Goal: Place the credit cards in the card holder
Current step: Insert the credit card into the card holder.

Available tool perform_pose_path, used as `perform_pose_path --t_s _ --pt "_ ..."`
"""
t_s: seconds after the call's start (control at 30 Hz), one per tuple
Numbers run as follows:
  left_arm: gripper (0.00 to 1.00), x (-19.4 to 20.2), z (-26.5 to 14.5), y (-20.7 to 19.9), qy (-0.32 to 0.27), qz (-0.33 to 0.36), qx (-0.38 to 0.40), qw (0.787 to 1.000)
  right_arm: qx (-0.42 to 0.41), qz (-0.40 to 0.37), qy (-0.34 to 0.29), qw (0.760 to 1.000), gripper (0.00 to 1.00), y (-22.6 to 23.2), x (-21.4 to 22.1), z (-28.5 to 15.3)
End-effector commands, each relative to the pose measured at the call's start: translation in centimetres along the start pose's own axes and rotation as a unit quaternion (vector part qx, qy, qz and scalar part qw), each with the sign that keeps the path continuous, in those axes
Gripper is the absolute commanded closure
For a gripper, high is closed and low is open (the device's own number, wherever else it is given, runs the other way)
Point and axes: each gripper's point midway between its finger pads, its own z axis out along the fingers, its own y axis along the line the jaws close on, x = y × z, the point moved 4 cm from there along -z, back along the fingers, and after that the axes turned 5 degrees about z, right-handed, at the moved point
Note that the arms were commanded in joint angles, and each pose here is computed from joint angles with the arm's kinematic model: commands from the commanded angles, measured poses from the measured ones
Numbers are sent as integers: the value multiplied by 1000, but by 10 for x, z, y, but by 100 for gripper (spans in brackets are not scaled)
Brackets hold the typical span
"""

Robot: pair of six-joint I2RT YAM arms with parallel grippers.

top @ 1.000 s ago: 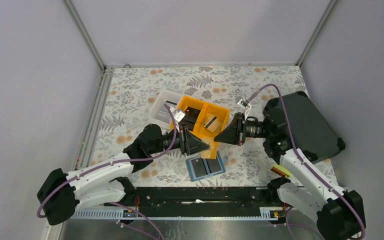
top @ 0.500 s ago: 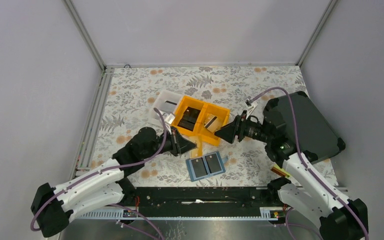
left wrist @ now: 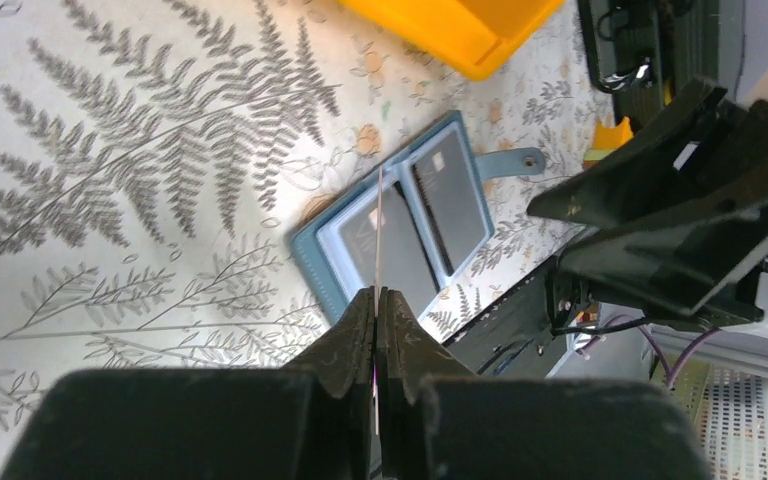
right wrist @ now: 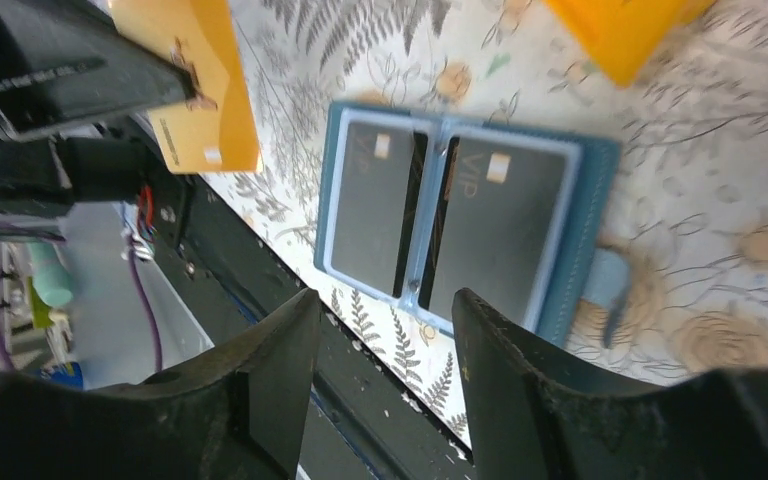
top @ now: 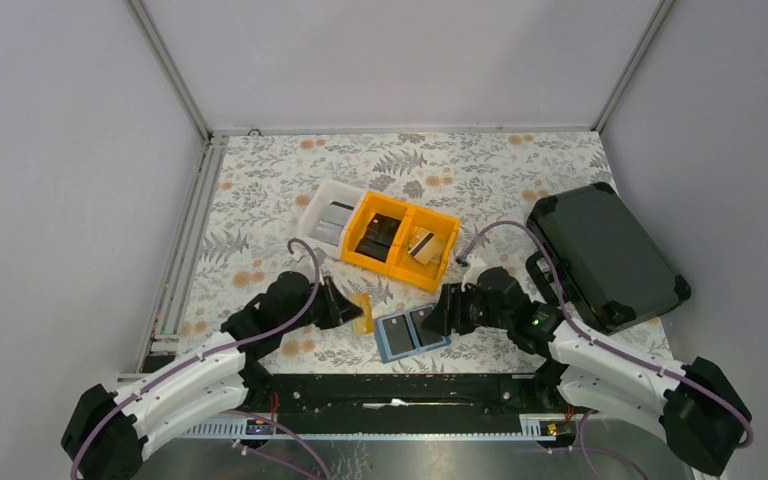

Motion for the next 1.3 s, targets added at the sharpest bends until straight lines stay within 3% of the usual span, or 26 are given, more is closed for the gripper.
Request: perform_pose_path --t_s 0.0,0.13,0.33,1.07,1.27 --pt "100 0 2 14 -27 -42 -26 998 12 -14 11 1000 39 14 13 17" --pt "100 3 3 22 -41 -57 -31 997 80 -64 -5 995 32 20 15 32" --pt "100 4 5 23 -38 -58 -28 997 152 -97 -31 983 29 19 10 44" --pt "100 4 6 21 -38 -48 -3 998 324 -276 27 904 19 33 47 87" --pt "100 2 3 22 -40 -42 -11 998 337 -277 43 899 31 23 55 89"
